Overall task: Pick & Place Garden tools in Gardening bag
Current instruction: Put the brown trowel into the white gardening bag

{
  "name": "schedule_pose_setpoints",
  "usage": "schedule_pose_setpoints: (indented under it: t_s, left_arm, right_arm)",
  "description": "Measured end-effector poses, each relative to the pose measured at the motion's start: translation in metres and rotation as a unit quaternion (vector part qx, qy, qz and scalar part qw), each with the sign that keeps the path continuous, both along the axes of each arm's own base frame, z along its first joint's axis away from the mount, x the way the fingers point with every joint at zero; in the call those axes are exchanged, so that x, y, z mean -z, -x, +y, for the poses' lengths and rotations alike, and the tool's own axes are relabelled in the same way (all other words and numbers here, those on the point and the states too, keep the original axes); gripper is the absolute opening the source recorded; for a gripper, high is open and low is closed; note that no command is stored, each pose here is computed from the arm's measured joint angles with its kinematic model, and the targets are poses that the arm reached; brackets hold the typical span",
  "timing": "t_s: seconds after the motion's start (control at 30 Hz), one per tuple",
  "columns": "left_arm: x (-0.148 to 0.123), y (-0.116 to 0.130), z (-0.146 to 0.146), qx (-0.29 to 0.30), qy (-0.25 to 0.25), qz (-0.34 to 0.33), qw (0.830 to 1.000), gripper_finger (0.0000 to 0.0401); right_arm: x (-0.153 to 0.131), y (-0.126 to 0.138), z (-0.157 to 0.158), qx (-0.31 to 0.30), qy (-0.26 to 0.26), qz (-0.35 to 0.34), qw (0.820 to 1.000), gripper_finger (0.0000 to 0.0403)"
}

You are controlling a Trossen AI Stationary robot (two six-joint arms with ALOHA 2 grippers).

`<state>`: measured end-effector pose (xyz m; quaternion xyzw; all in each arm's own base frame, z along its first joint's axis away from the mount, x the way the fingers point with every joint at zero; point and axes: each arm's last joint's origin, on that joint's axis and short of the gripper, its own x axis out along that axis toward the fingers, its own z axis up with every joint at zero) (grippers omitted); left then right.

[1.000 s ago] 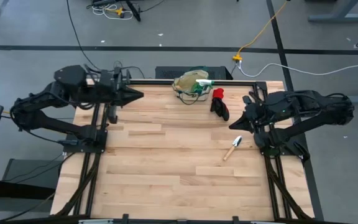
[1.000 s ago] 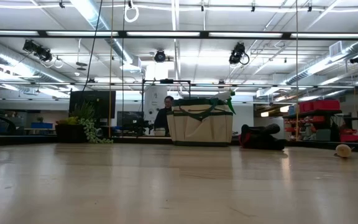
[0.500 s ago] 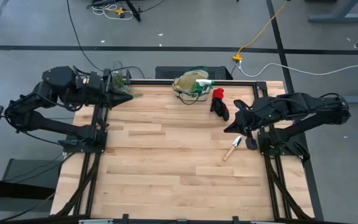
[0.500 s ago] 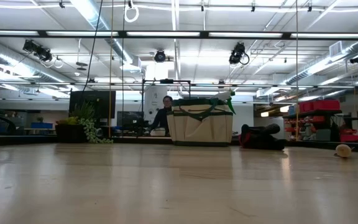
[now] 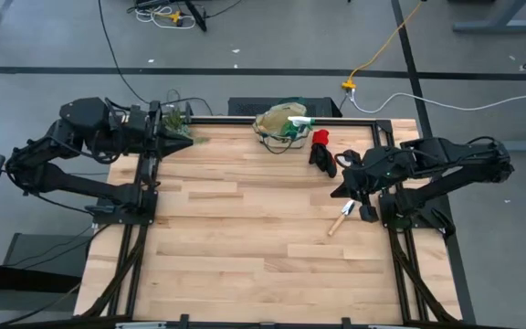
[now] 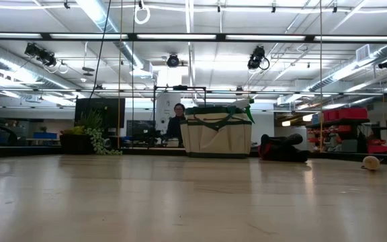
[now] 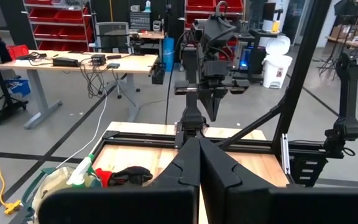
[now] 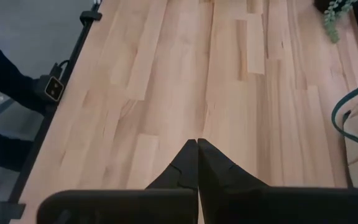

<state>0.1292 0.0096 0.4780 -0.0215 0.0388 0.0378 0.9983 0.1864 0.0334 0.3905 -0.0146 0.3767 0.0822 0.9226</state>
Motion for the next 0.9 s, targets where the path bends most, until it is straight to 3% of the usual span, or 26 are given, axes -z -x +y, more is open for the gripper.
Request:
schedule_pose_setpoints:
  t_s: [0.53, 0.9]
  left_arm:
    - [0.0, 0.0, 0.001, -0.01, -0.001, 0.0, 1.0, 0.0002]
    - [0.0, 0.0, 0.001, -0.012, 0.002, 0.0, 1.0, 0.0002]
  right_arm:
    - [0.019, -0.022, 0.023, -0.084, 0.03, 0.051, 0.995, 0.0]
    - [0.042, -0.031, 0.038, -0.119, 0.056, 0.137, 0.982, 0.0]
